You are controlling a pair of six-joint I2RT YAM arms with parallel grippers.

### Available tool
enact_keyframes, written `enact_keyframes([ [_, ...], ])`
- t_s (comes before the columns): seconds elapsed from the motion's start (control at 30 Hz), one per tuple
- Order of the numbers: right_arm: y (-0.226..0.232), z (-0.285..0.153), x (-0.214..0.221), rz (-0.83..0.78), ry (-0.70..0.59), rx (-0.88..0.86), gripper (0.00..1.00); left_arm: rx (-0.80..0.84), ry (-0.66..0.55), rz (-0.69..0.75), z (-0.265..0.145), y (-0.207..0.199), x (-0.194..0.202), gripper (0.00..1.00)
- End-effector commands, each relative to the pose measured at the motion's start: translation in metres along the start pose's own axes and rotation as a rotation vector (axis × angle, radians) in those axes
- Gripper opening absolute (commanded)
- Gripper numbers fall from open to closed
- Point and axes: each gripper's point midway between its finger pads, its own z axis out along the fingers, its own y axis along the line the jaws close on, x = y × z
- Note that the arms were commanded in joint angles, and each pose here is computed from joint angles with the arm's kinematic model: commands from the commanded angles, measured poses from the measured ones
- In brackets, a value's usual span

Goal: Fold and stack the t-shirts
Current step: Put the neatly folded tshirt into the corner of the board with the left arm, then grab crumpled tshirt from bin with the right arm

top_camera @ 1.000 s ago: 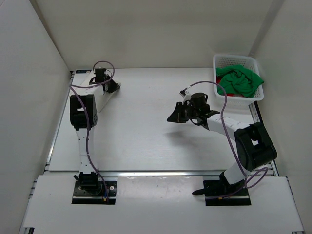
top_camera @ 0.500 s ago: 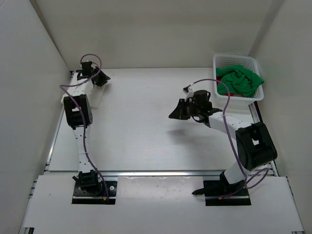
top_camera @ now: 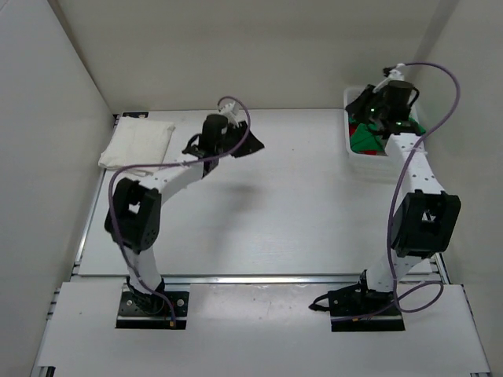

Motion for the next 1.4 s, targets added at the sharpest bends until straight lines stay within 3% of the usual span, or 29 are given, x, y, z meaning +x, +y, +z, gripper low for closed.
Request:
enact_keyframes([
  [0.0, -0.096, 0.002, 0.006, 0.023, 0.074, 0.262, 0.11, 0.106, 0.003, 0.001, -0.029, -0.025, 0.045, 0.44],
  [0.1, -0.149, 0.005, 0.004, 0.036, 0.091, 0.371, 0.22, 0.194, 0.07, 0.014, -0.052, -0.05, 0.106, 0.47],
  [0.13, -0.161, 0.011, 0.009, 0.045, 0.105, 0.383, 0.23, 0.178, 0.109, -0.01, -0.057, -0.041, 0.128, 0.47],
  [0.33, -0.209, 0.033, 0.002, 0.034, 0.12, 0.427, 0.38, 0.253, 0.21, 0.059, -0.085, -0.061, 0.197, 0.48],
  [0.43, -0.222, 0.043, -0.01, 0.019, 0.115, 0.465, 0.4, 0.246, 0.238, 0.088, -0.092, -0.058, 0.214, 0.48],
  [0.77, -0.254, 0.059, 0.016, 0.022, 0.189, 0.589, 0.41, 0.225, 0.257, 0.054, -0.092, -0.036, 0.22, 0.48],
  [1.03, -0.264, 0.071, 0.027, 0.048, 0.229, 0.592, 0.33, 0.211, 0.26, 0.034, -0.092, -0.029, 0.221, 0.48],
  [1.1, -0.263, 0.071, 0.024, 0.047, 0.228, 0.577, 0.21, 0.21, 0.253, 0.033, -0.092, -0.029, 0.218, 0.48],
  [1.17, -0.261, 0.067, 0.016, 0.06, 0.216, 0.583, 0.0, 0.211, 0.25, 0.034, -0.093, -0.029, 0.217, 0.48],
  [1.27, -0.235, 0.061, -0.012, 0.034, 0.157, 0.555, 0.0, 0.218, 0.25, 0.034, -0.094, -0.031, 0.217, 0.48],
  [1.37, -0.191, 0.033, -0.068, -0.001, 0.039, 0.506, 0.0, 0.222, 0.247, 0.02, -0.091, -0.033, 0.212, 0.48],
])
